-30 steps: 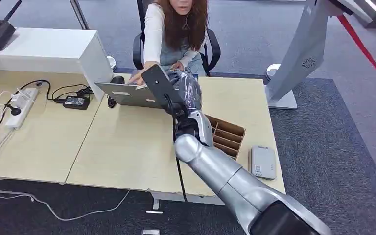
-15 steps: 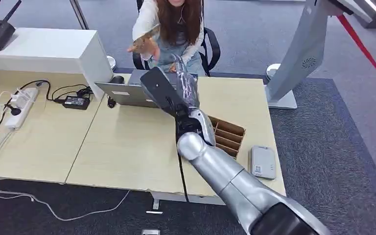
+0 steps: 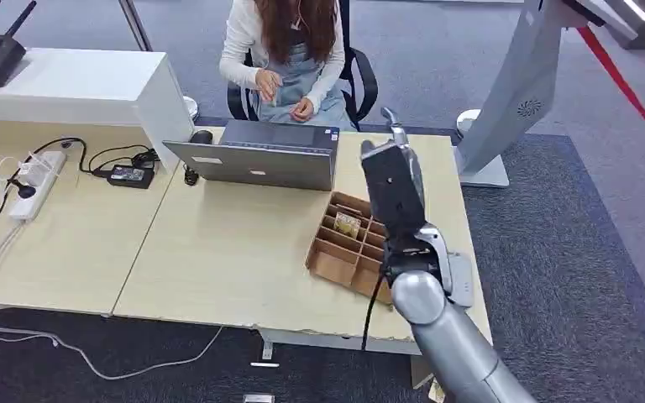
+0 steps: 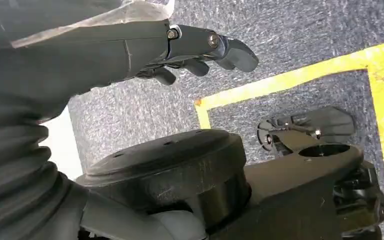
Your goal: Pass the card to the sensor for recognition and then transmit it.
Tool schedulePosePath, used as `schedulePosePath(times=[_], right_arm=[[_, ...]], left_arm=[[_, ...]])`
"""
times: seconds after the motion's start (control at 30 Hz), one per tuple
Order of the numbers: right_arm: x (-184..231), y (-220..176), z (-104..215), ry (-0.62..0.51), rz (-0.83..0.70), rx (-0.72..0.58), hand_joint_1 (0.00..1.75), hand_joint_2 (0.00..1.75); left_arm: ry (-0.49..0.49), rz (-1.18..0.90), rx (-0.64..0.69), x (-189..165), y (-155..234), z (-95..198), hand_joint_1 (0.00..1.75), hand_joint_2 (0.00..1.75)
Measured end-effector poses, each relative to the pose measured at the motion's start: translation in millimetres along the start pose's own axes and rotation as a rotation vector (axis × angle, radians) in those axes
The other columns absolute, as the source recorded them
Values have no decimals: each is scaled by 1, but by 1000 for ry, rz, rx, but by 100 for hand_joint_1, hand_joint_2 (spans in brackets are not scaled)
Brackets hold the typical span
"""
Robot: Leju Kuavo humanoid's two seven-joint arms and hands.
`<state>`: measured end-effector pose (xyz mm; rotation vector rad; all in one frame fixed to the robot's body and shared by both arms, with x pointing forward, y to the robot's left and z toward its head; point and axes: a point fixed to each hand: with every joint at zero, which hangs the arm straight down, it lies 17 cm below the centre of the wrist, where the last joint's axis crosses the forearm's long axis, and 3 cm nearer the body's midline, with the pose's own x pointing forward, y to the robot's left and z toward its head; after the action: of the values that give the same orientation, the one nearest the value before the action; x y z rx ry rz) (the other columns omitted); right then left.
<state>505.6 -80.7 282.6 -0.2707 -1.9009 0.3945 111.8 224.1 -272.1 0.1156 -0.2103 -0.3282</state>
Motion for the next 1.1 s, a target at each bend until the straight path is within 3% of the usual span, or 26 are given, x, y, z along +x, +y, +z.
schedulePosePath(times=[0.33, 0.37, 0.63, 1.1], right_arm=[[-30, -100, 56, -4, -78, -168, 0, 0], [-33, -106, 62, -6, -83, -181, 0, 175], [-52, -137, 101, 20, -110, -265, 0, 175], [-88, -127, 135, 92, -162, -239, 0, 175]], left_arm=[[22, 31, 37, -2, 10, -1, 0, 175], [23, 33, 38, -2, 10, -1, 0, 175], [23, 53, 42, -2, 11, -2, 0, 175], [49, 89, 44, -5, 11, -2, 0, 175]])
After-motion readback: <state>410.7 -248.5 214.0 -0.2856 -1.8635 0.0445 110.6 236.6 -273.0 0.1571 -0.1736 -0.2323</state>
